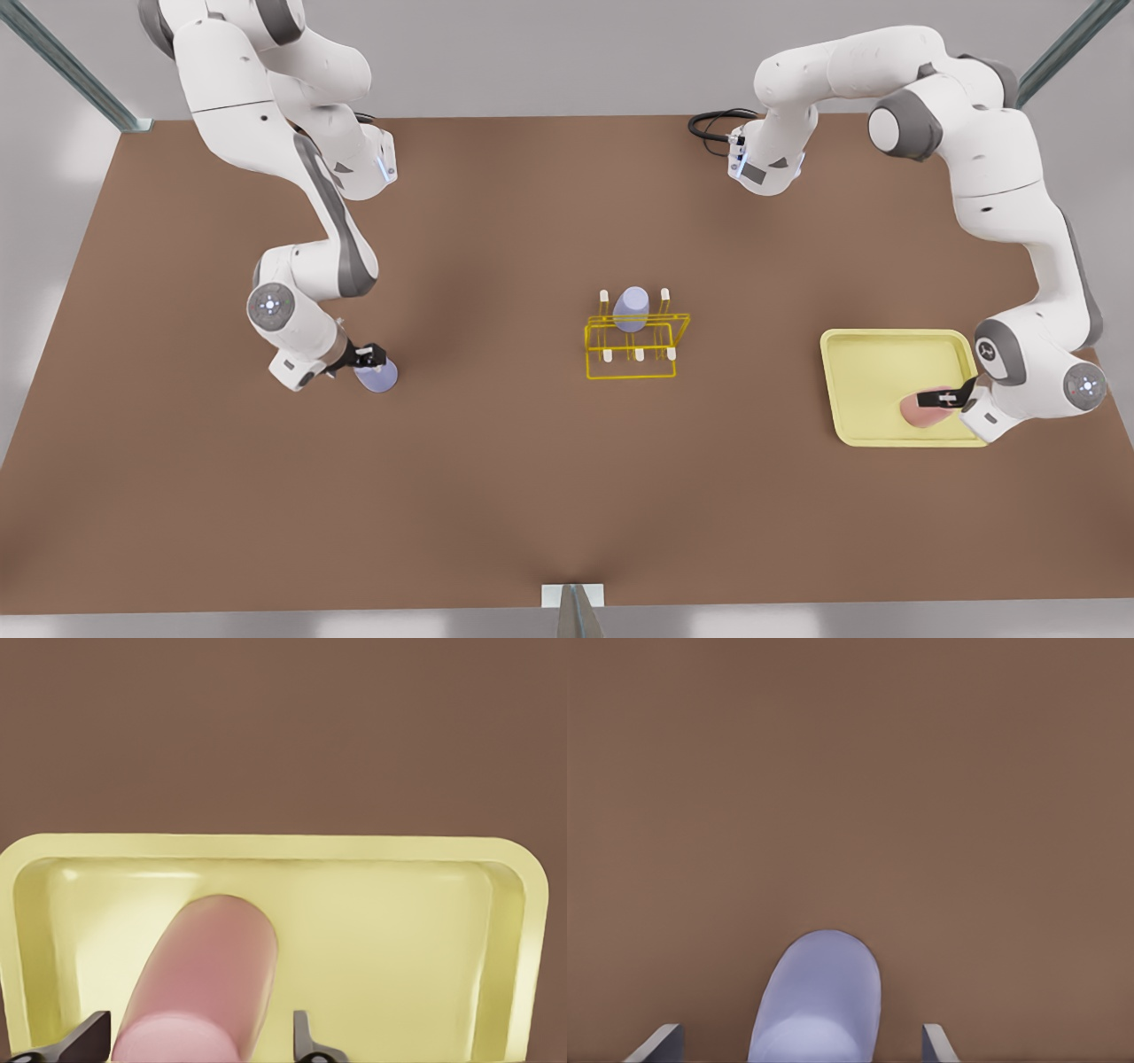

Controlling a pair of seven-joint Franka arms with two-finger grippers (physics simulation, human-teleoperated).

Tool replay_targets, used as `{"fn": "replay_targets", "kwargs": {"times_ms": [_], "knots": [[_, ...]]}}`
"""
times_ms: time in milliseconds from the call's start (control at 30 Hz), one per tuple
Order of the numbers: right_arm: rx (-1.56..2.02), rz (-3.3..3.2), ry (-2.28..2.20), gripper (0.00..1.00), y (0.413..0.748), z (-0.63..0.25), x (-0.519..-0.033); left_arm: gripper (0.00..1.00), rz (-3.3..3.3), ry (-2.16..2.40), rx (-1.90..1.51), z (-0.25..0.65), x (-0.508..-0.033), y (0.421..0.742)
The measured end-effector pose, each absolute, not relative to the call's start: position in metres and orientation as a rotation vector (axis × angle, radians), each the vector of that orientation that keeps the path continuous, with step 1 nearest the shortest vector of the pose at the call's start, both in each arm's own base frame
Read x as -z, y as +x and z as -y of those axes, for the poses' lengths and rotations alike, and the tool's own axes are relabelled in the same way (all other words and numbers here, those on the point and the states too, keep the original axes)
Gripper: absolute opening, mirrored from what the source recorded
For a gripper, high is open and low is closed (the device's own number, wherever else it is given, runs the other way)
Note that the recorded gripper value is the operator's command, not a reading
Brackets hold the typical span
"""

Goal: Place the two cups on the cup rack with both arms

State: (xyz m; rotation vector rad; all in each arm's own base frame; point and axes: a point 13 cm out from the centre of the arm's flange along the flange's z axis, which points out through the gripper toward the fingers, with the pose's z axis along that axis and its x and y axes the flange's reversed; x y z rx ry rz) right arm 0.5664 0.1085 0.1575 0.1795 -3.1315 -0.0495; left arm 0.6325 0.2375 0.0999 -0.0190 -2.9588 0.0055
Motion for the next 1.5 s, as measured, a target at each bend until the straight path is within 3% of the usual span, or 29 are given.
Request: {"fn": "replay_targets", "kwargs": {"times_ms": [67, 100, 133, 633, 867, 967, 1200, 1500], "knots": [[0.052, 3.138, 0.179, 1.0, 0.567, -0.109, -0.154, 1.0, 2.959, -0.039, -0.006, -0.237, -0.09, 0.63], [0.052, 3.14, 0.179, 1.0, 0.567, -0.109, -0.151, 0.83, 2.962, -0.049, -0.005, -0.238, -0.086, 0.63], [0.052, 3.139, 0.181, 1.0, 0.567, -0.11, -0.148, 0.75, 2.965, -0.059, -0.002, -0.238, -0.082, 0.63], [0.04, 3.079, 0.202, 1.0, 0.531, -0.106, -0.086, 0.74, 2.996, -0.151, 0.029, -0.241, -0.073, 0.641], [0.042, 3.089, 0.219, 1.0, 0.533, -0.109, -0.073, 0.74, 2.993, -0.146, 0.013, -0.235, -0.112, 0.64], [0.043, 3.097, 0.224, 1.0, 0.535, -0.11, -0.073, 0.74, 2.991, -0.244, 0.004, -0.169, -0.159, 0.657], [0.045, 3.103, 0.23, 0.87, 0.537, -0.11, -0.072, 0.75, 3.019, -0.539, -0.213, 0.086, -0.217, 0.701], [0.049, 3.118, 0.24, 0.86, 0.546, -0.109, -0.077, 0.76, 2.939, -0.465, -0.337, 0.228, -0.257, 0.668]]}}
